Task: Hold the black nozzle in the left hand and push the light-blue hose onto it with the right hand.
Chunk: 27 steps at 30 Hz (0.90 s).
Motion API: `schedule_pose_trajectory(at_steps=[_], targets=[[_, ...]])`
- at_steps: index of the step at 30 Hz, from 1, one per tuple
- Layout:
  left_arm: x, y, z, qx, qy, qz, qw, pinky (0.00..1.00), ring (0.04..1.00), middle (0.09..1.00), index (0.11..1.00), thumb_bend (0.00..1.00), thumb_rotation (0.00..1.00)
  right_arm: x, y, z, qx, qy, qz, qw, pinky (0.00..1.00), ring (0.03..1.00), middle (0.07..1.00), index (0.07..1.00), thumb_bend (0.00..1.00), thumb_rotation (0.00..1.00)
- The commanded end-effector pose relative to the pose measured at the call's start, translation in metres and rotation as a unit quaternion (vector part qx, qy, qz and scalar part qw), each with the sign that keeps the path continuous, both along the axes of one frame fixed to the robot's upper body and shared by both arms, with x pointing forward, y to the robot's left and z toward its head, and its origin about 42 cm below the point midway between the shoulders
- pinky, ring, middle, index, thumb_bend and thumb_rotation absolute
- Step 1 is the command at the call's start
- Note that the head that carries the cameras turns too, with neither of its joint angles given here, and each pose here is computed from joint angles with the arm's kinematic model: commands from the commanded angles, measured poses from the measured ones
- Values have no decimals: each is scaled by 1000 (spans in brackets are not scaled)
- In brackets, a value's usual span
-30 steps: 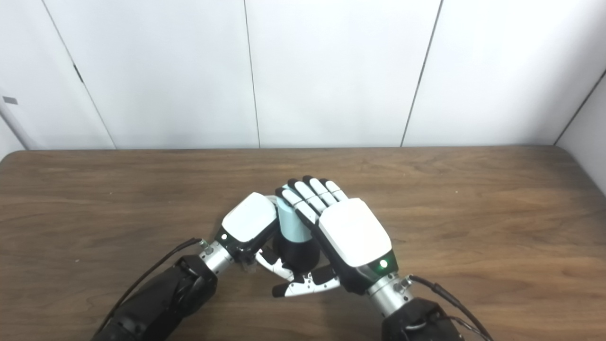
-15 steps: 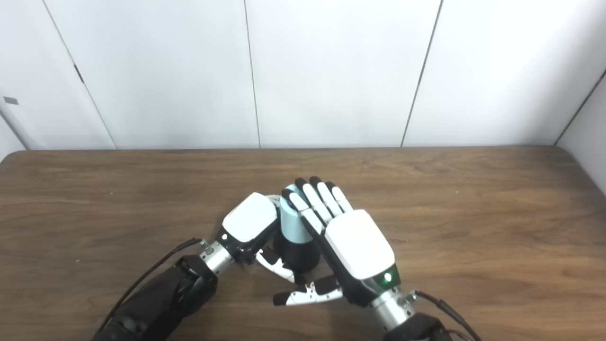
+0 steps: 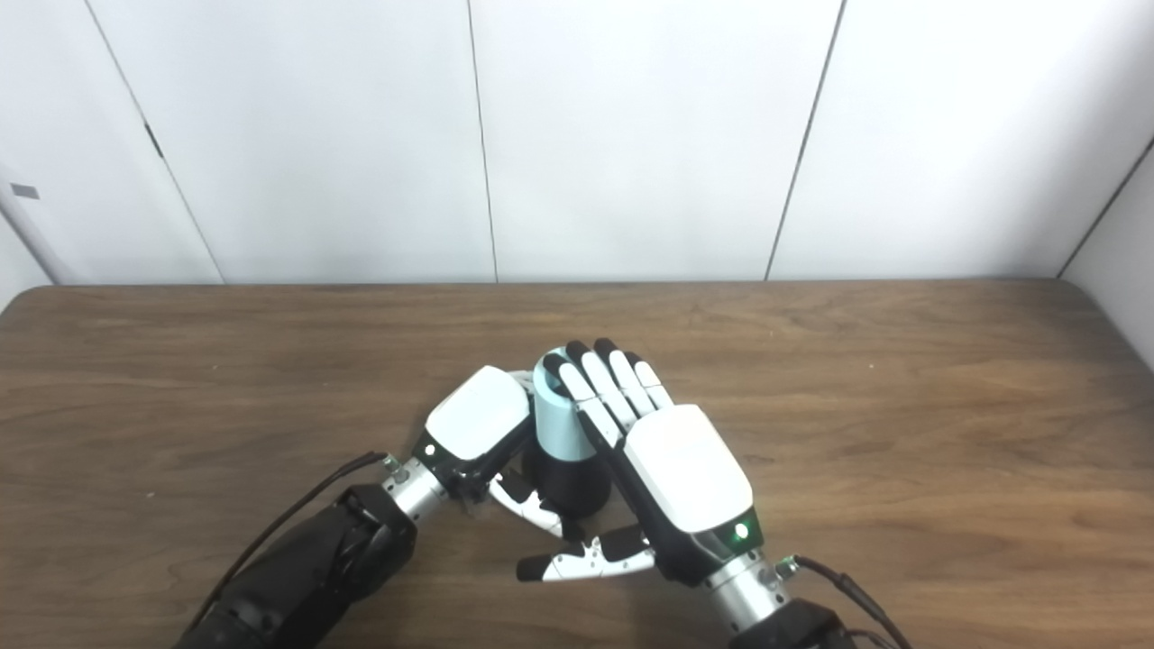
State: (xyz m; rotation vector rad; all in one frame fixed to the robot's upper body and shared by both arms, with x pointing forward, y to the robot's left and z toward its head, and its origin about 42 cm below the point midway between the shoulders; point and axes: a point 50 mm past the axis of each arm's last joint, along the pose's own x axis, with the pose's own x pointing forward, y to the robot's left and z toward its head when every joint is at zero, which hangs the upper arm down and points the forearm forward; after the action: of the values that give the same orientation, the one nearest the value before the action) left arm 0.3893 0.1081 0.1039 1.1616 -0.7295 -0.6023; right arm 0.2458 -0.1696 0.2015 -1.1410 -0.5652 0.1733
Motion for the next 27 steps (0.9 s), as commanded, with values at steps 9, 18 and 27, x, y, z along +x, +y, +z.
schedule_pose_trajectory(at_steps=[9, 18, 27], targets=[[-112, -1, -128, 57, 198, -5, 979, 643, 475, 463, 501, 503, 0, 21, -10, 24, 92, -99, -14, 991, 1000, 1000, 1000, 1000, 866, 840], [-110, 0, -127, 59, 199, 1, 978, 646, 472, 465, 502, 503, 0, 5, -40, 2, 333, -35, -39, 941, 859, 942, 971, 971, 581, 779], [-110, 6, -125, 56, 203, 22, 977, 638, 475, 438, 516, 501, 0, -8, -63, -55, 522, 55, -71, 848, 792, 869, 898, 876, 257, 498]])
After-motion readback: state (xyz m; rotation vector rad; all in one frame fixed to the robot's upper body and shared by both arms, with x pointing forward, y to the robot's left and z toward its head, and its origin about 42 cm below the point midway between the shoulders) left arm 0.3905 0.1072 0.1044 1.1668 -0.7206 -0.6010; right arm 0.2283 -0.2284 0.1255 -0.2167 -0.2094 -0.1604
